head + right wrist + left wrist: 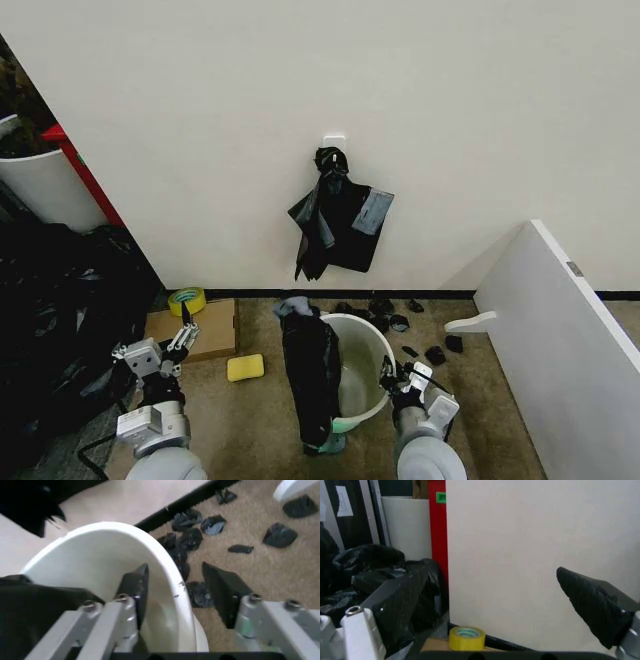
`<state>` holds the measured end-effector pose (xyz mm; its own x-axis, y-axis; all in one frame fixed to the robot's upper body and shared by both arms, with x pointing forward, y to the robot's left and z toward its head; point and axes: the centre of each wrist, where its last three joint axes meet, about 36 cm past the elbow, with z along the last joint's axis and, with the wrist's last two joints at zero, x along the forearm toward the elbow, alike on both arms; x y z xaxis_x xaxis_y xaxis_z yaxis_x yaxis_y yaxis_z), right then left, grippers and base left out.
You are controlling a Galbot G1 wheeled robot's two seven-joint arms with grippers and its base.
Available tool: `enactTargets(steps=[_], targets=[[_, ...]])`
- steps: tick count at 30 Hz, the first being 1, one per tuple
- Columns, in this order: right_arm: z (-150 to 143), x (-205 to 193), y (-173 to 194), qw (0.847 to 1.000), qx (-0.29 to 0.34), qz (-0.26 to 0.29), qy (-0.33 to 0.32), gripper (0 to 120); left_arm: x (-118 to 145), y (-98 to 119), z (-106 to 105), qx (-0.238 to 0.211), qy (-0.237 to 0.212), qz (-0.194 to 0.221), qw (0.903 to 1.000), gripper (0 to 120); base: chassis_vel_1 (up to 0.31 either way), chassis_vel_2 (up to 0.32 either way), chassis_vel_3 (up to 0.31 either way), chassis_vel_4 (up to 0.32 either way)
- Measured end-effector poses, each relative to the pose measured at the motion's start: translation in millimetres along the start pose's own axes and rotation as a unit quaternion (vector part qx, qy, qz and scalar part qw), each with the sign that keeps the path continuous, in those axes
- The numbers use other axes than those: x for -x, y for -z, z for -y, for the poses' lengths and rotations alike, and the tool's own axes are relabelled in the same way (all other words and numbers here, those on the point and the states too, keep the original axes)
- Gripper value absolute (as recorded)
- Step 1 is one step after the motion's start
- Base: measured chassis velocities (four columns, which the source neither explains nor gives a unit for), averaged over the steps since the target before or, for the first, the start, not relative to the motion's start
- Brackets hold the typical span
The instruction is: Place the garbage bag over the trash bin.
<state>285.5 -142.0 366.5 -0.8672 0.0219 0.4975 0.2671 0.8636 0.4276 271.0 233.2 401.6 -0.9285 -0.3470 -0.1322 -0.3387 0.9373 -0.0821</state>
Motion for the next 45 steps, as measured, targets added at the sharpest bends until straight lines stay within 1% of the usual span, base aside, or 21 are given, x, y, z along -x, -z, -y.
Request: enactTargets(steps=[2, 4, 5, 6, 7, 10, 13, 15, 16, 21, 24, 26, 29, 31, 32, 35, 37, 38, 40, 44, 45], targets=[[0, -14, 2, 1.0, -0.013, 0.009, 0.008, 50, 2, -2, 0, 0.002, -0.001, -0.002, 1.0, 100, 0.0, 0.0, 0.0, 0.0], [1, -30, 1, 0.998, -0.045, 0.034, 0.029, 59, 2, -6, 0, 0.004, -0.003, -0.007, 1.0, 100, 0.0, 0.0, 0.0, 0.0], [2, -37, 5, 0.994, -0.065, 0.064, 0.063, 62, 1, -8, 1, 0.005, -0.004, -0.01, 0.9999, 100, 0.0, 0.0, 0.0, 0.0], [4, -42, 9, 0.985, -0.089, 0.096, 0.112, 67, 1, -9, 3, 0.006, -0.006, -0.012, 0.9999, 100, 0.0, 0.0, 0.0, 0.0], [4, -42, 9, 0.985, -0.089, 0.096, 0.112, 67, 1, -9, 3, 0.006, -0.006, -0.012, 0.9999, 100, 0.0, 0.0, 0.0, 0.0], [5, -46, 16, 0.964, -0.138, 0.132, 0.185, 81, -1, -13, 5, 0.01, -0.01, -0.018, 0.9997, 100, 0.0, 0.0, 0.0, 0.0], [-2, -48, 20, 0.95, -0.172, 0.129, 0.225, 92, -2, -20, 6, 0.019, -0.015, -0.022, 0.9995, 100, 0.0, 0.0, 0.0, 0.0], [-3, -48, 20, 0.949, -0.177, 0.127, 0.228, 93, -2, -20, 6, 0.02, -0.015, -0.023, 0.9994, 100, 0.0, 0.0, 0.0, 0.0], [-6, -48, 18, 0.944, -0.19, 0.125, 0.239, 98, -2, -22, 7, 0.022, -0.015, -0.024, 0.9994, 100, 0.0, 0.0, 0.0, 0.0], [-15, -40, 3, 0.93, -0.22, 0.108, 0.273, 100, -3, -23, 6, 0.025, -0.013, -0.027, 0.9992, 100, 0.0, 0.0, 0.0, 0.0], [-19, -35, -3, 0.929, -0.227, 0.098, 0.275, 100, -3, -25, 6, 0.026, -0.012, -0.029, 0.9992, 100, 0.0, 0.0, 0.0, 0.0], [-24, -28, -7, 0.932, -0.244, 0.085, 0.255, 100, -4, -26, 7, 0.026, -0.012, -0.03, 0.9991, 100, 0.0, 0.0, 0.0, 0.0], [-29, -18, -9, 0.939, -0.263, 0.068, 0.211, 90, -7, -27, 10, 0.025, -0.014, -0.035, 0.999, 100, 0.0, 0.0, 0.0, 0.0], [-29, -16, -9, 0.94, -0.264, 0.067, 0.207, 88, -8, -26, 10, 0.023, -0.015, -0.038, 0.9989, 100, 0.0, 0.0, 0.0, 0.0], [-30, -14, -9, 0.941, -0.265, 0.066, 0.201, 82, -9, -23, 12, 0.016, -0.017, -0.046, 0.9986, 100, 0.0, 0.0, 0.0, 0.0], [-31, -14, -9, 0.941, -0.263, 0.067, 0.2, 69, -13, -18, 15, 0.0, -0.028, -0.068, 0.9973, 100, 0.0, 0.0, 0.0, 0.0], [-32, -15, -9, 0.942, -0.261, 0.067, 0.201, 60, -14, -18, 16, -0.003, -0.04, -0.073, 0.9965, 100, 0.0, 0.0, 0.0, 0.0], [-32, -15, -9, 0.942, -0.261, 0.067, 0.201, 60, -14, -18, 16, -0.003, -0.04, -0.073, 0.9965, 100, 0.0, 0.0, 0.0, 0.0], [-32, -16, -10, 0.943, -0.259, 0.066, 0.201, 52, -15, -18, 17, -0.007, -0.054, -0.078, 0.9954, 100, 0.0, 0.0, 0.0, 0.0], [-30, -15, -11, 0.946, -0.249, 0.068, 0.198, 36, -13, -11, 24, -0.04, -0.081, -0.116, 0.9891, 100, 0.0, 0.0, 0.0, 0.0], [-30, -15, -11, 0.946, -0.249, 0.068, 0.198, 36, -13, -11, 24, -0.04, -0.081, -0.116, 0.9891, 100, 0.0, 0.0, 0.0, 0.0]])
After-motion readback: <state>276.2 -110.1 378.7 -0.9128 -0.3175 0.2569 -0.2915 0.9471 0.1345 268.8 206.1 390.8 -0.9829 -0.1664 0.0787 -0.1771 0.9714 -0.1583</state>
